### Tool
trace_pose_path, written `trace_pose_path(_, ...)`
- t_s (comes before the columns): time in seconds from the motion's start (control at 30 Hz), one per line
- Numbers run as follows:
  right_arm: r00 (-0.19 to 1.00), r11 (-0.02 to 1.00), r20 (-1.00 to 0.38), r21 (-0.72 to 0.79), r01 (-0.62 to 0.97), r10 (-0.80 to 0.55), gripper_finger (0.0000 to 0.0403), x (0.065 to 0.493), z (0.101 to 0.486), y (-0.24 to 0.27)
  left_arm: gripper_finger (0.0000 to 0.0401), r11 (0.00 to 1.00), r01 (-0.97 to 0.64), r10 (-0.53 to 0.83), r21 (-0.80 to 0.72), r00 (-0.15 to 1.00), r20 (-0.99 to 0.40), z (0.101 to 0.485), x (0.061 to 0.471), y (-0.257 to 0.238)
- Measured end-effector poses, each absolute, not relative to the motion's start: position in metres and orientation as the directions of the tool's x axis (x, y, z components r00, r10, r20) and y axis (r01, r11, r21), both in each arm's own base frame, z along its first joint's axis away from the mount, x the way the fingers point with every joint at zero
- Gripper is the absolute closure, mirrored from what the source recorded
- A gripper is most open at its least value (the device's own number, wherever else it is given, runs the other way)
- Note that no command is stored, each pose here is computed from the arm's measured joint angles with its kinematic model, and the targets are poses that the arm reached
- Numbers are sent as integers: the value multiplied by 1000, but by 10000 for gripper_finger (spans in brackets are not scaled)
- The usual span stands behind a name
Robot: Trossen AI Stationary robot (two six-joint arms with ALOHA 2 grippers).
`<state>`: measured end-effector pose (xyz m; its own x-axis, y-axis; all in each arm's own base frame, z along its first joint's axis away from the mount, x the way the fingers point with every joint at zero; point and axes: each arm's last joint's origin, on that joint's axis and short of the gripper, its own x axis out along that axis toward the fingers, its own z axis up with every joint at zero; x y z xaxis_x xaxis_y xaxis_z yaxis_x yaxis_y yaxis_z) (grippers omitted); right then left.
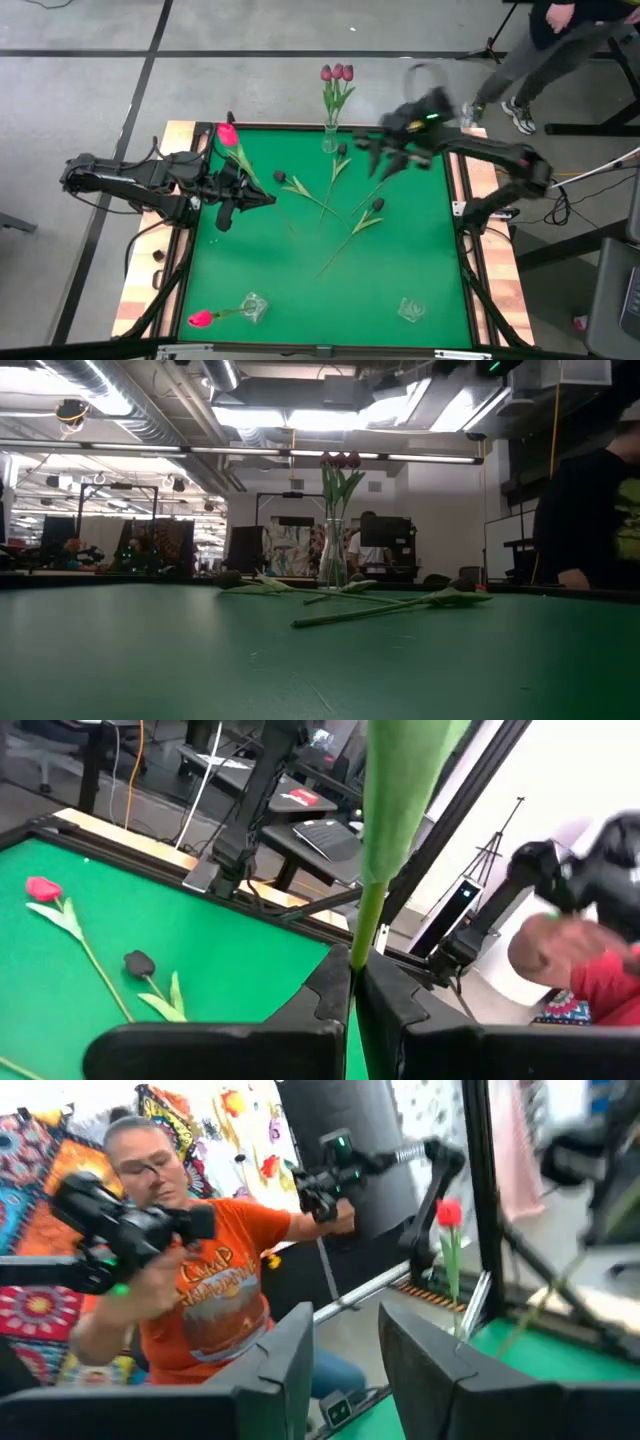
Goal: Sort flowers into vase by color
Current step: Put the bottom red tulip into the bottom left transparent vase
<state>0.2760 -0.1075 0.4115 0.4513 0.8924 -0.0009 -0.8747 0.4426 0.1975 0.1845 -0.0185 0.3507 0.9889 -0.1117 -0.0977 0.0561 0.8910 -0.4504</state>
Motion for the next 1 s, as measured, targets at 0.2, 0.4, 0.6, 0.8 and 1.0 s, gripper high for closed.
trace_pose_path(0.2, 513, 513, -3, 10, -858, 858, 288, 184, 474, -77, 396, 890, 90, -151, -448, 983, -103, 350, 183, -31)
trace_pose_path(0.4, 571, 571, 39, -124, -811, 820, 288, 111, 493, -38, 396, 887, 62, -160, -457, 971, -177, 343, 180, -44)
trace_pose_path(0.6, 642, 652, 115, -159, -741, 758, 288, 74, 475, -17, 396, 868, -10, -143, -496, 952, -270, 333, 177, -57)
trace_pose_path(0.8, 691, 709, 157, -189, -680, 705, 288, 54, 456, -6, 396, 878, -64, -135, -474, 918, -374, 317, 183, -73)
trace_pose_path(1.0, 705, 717, 138, -75, -693, 696, 288, 48, 440, -2, 396, 852, -51, -201, -521, 887, -416, 308, 186, -93)
